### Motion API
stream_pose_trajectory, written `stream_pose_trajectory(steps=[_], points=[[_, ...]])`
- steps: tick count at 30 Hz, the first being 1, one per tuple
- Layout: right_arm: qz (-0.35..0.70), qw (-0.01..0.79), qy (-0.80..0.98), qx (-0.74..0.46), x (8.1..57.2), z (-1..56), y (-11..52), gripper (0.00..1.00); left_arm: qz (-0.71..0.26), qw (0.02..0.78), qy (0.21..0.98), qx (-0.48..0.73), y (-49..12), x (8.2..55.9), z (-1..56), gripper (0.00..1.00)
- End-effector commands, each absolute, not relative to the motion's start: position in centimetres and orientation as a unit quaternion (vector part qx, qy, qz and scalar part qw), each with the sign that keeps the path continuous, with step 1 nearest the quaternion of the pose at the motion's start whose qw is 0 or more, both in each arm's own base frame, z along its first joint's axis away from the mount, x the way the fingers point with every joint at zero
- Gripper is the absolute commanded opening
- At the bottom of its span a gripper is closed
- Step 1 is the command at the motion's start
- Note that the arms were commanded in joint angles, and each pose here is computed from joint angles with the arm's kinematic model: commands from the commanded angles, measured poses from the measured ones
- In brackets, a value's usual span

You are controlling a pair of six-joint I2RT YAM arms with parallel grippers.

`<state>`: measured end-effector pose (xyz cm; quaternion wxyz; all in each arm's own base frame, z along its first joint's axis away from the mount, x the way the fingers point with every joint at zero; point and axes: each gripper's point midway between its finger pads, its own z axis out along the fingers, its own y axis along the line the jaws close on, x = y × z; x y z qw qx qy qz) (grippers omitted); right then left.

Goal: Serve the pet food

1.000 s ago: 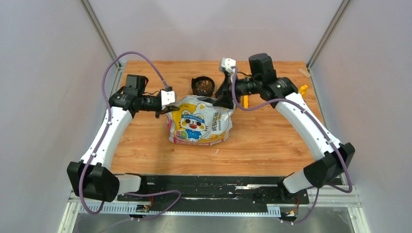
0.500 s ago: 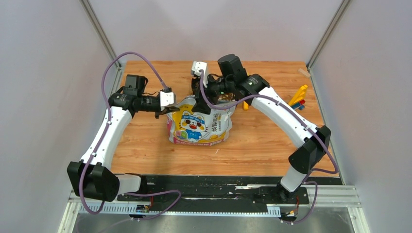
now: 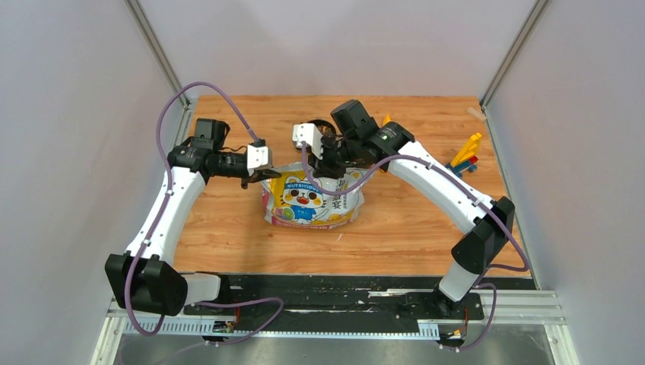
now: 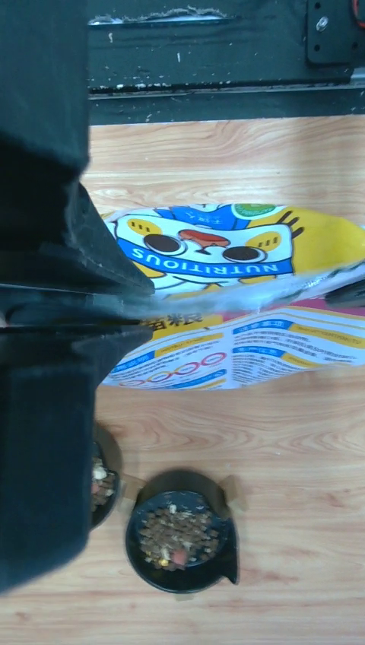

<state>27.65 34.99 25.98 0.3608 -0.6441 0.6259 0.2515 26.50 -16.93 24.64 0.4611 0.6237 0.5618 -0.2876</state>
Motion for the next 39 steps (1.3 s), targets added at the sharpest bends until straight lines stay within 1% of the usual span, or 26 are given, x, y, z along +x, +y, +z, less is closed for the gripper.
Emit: stream_pose_trajectory(steps=[1,2,3,9,12,15,19,25,26,28,29,30,31,32,33,34,39], points=[[0.183,0.351,0.652,-0.647,27.8,25.8,31.6,0.11,-0.268,0.485,0.538,0.634,-16.7,26.8,26.6,0.0],[0.171,0.354,0.656,-0.644,28.0,25.8,31.2,0.07,-0.266,0.485,0.54,0.635,-16.6,26.9,26.6,0.0],[0.16,0.356,0.66,-0.642,28.2,25.8,30.8,0.05,-0.262,0.483,0.542,0.635,-16.5,27.0,26.5,0.0],[0.089,0.356,0.683,-0.631,29.1,24.7,27.9,0.05,-0.232,0.481,0.556,0.637,-15.6,27.5,26.1,0.0],[0.067,0.366,0.69,-0.621,29.4,25.2,26.4,0.04,-0.216,0.481,0.562,0.637,-15.2,27.9,25.9,0.0],[0.073,0.377,0.696,-0.607,29.7,25.9,25.1,0.0,-0.211,0.484,0.563,0.635,-15.1,28.0,25.9,0.0],[0.095,0.389,0.708,-0.582,29.9,26.4,23.9,0.0,-0.212,0.491,0.559,0.633,-15.3,28.1,26.1,0.0],[0.1,0.378,0.725,-0.566,29.5,25.2,22.6,0.0,-0.209,0.491,0.562,0.632,-15.2,28.0,26.2,0.0],[0.098,0.377,0.729,-0.563,29.5,25.1,22.3,0.05,-0.207,0.491,0.562,0.632,-15.1,28.0,26.3,0.0],[0.092,0.375,0.734,-0.558,29.5,24.9,21.8,0.21,-0.203,0.492,0.563,0.632,-15.0,28.1,26.3,0.0],[0.091,0.376,0.736,-0.556,29.6,24.9,21.7,0.26,-0.203,0.491,0.564,0.632,-15.0,28.1,26.3,0.0],[0.09,0.378,0.737,-0.553,29.6,25.1,21.5,0.27,-0.201,0.491,0.565,0.632,-14.9,28.2,26.3,0.0],[0.089,0.38,0.737,-0.551,29.6,25.2,21.4,0.26,-0.2,0.49,0.566,0.632,-14.9,28.2,26.3,0.0],[0.088,0.381,0.738,-0.55,29.7,25.3,21.2,0.2,-0.201,0.49,0.566,0.632,-14.9,28.2,26.3,0.0],[0.087,0.383,0.738,-0.549,29.7,25.4,21.1,0.08,-0.202,0.491,0.565,0.632,-15.0,28.2,26.3,0.0],[0.085,0.383,0.739,-0.547,29.7,25.3,20.8,0.0,-0.202,0.491,0.565,0.632,-15.0,28.2,26.4,0.0],[0.082,0.387,0.739,-0.546,29.6,25.4,20.3,0.0,-0.207,0.494,0.561,0.631,-15.2,28.1,26.8,0.0]])
